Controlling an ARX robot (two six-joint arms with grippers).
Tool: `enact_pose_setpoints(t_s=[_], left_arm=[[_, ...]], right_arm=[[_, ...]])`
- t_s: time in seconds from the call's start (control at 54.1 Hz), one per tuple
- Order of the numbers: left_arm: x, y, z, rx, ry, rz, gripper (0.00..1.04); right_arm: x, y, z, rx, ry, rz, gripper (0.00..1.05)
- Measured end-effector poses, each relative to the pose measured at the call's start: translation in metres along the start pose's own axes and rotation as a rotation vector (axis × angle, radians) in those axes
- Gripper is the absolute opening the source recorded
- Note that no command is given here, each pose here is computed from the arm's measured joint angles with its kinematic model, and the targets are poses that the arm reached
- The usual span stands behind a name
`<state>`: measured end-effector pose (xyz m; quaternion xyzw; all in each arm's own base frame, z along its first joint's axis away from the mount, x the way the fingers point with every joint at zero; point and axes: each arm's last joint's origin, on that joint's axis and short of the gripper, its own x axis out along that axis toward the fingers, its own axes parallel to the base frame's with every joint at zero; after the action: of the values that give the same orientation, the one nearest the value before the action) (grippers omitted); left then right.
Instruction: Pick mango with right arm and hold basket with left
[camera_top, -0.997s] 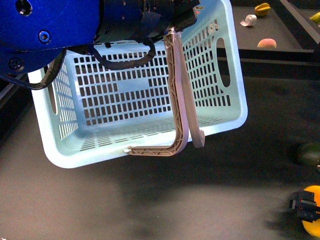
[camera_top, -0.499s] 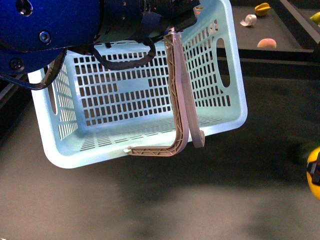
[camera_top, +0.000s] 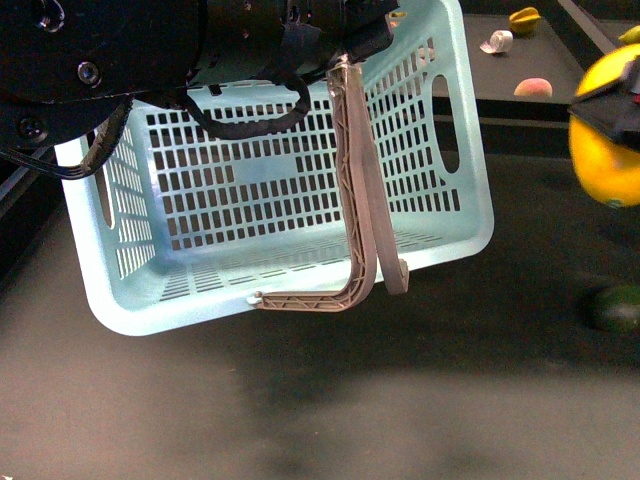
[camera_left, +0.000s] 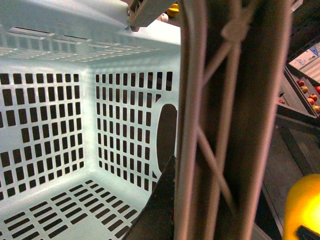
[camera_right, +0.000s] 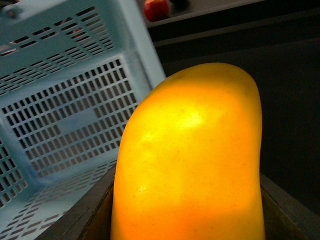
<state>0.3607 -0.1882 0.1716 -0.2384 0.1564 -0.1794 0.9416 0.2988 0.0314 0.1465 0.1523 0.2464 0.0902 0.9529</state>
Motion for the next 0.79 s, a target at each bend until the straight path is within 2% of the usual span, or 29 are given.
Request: enact_pose_setpoints(t_s=[0.148, 0.277, 0.794], left_arm=[[0.000, 0.000, 0.000, 0.000, 0.001, 0.000, 0.06], [0.000, 0.000, 0.000, 0.001, 0.000, 0.000, 0.06], [0.000, 0.000, 0.000, 0.000, 0.001, 0.000, 0.06]], right_arm=[[0.020, 0.025, -0.003, -0.036, 0.026, 0.028, 0.62], [0.043, 0.037, -0.009, -0.053, 0.051, 0.025, 0.62], [0.108, 0.041, -0.038, -0.079, 0.099, -0.038, 0.62]])
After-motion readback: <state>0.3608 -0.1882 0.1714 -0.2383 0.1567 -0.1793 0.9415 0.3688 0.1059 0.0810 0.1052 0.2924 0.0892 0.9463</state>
